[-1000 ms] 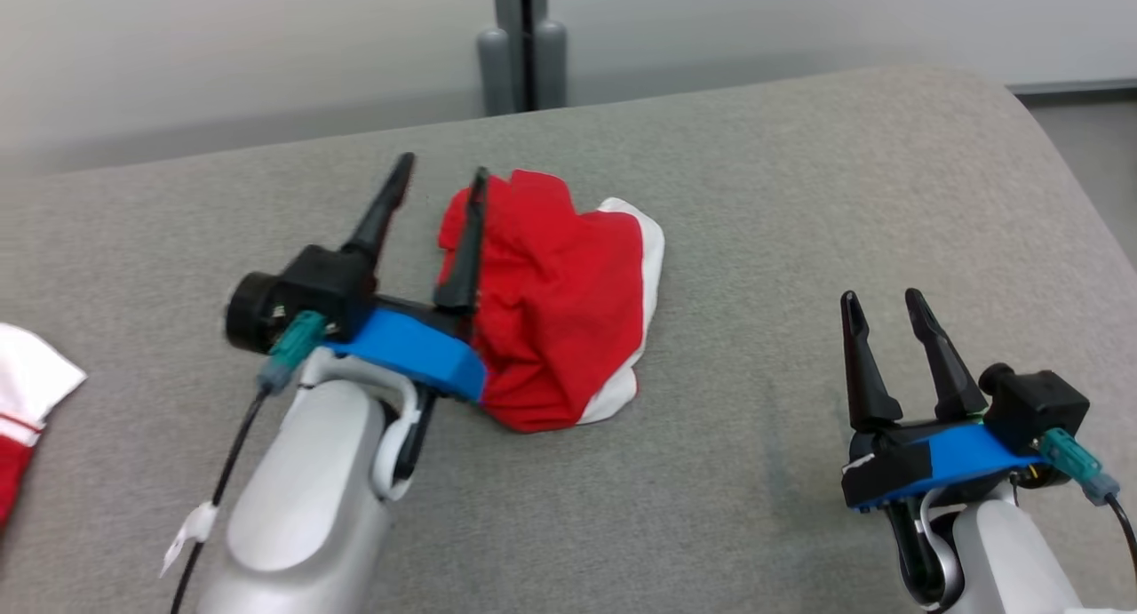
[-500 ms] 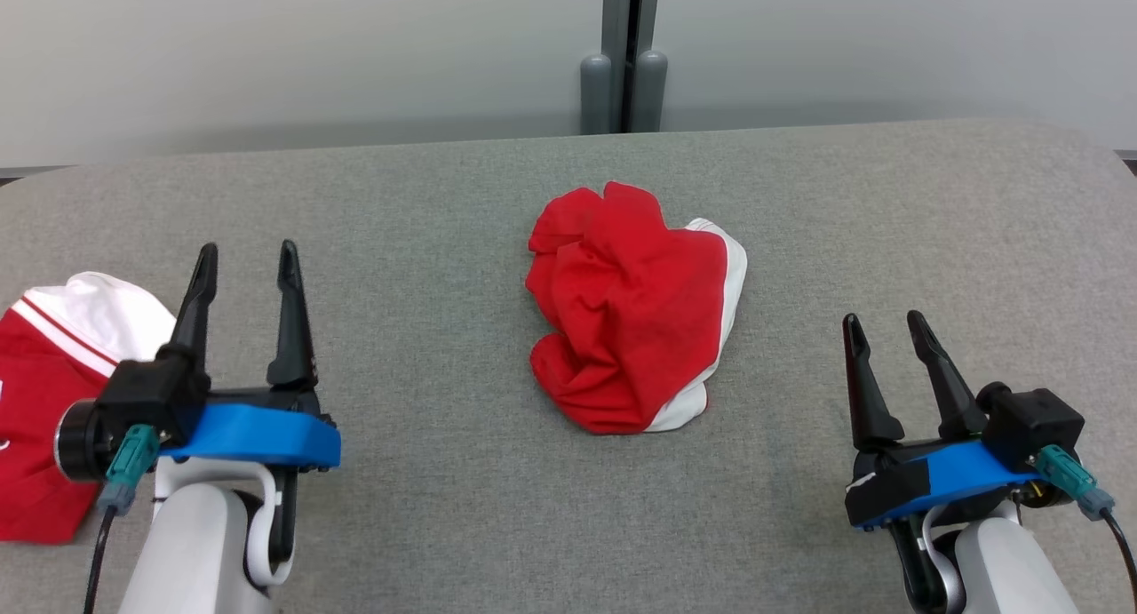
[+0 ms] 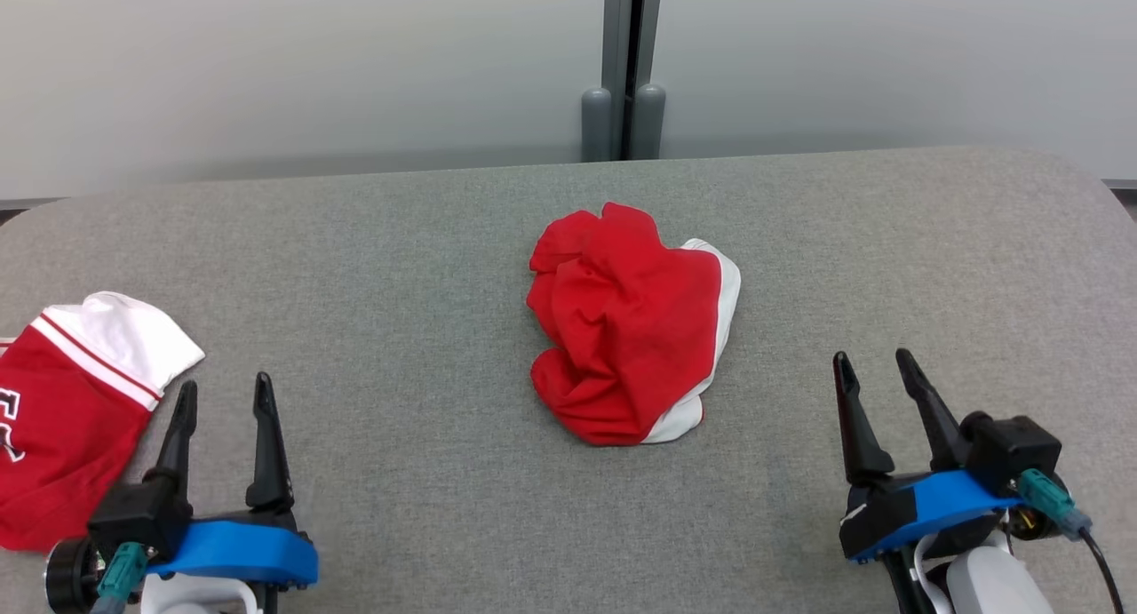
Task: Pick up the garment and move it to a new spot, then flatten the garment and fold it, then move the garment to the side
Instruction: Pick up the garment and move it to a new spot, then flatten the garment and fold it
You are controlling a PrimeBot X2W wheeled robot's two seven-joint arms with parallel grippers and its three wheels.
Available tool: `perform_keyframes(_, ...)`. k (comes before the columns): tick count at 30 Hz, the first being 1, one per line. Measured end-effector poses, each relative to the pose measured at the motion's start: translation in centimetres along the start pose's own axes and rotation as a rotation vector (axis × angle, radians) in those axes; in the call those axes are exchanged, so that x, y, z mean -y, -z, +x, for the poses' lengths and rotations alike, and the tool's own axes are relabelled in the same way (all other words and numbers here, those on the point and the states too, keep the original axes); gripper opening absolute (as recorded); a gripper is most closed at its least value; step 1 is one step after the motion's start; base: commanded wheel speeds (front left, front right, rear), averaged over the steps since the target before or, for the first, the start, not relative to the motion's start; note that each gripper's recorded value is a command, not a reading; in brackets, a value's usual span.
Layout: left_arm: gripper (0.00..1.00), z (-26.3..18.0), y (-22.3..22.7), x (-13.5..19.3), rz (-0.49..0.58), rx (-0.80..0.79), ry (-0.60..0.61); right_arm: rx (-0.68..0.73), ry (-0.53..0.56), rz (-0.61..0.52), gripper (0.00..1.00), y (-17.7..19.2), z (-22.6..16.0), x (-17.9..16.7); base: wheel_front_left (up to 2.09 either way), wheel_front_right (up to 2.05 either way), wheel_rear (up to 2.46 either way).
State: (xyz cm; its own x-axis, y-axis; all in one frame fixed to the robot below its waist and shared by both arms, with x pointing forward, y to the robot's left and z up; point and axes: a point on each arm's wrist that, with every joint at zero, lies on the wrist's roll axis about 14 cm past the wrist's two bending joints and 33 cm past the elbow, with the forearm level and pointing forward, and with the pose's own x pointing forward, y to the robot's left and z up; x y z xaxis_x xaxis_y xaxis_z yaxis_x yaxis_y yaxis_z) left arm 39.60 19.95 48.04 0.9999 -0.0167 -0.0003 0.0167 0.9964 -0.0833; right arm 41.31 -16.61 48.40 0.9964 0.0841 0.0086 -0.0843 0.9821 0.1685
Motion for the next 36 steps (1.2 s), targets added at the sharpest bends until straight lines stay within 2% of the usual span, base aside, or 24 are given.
perform_keyframes(10, 1.00, -1.9, 1.6, 0.3, -0.006, -0.049, 0.003, -0.058, 0.008, -0.005, 1.00, 1.7, -1.6, 0.2, 0.00, 0.00, 0.00)
perform_keyframes(36, 1.00, -2.1, 1.2, -0.2, -0.004, -0.034, -0.016, -0.082, -0.006, -0.002, 1.00, 2.5, -1.6, -0.3, 0.00, 0.00, 0.00)
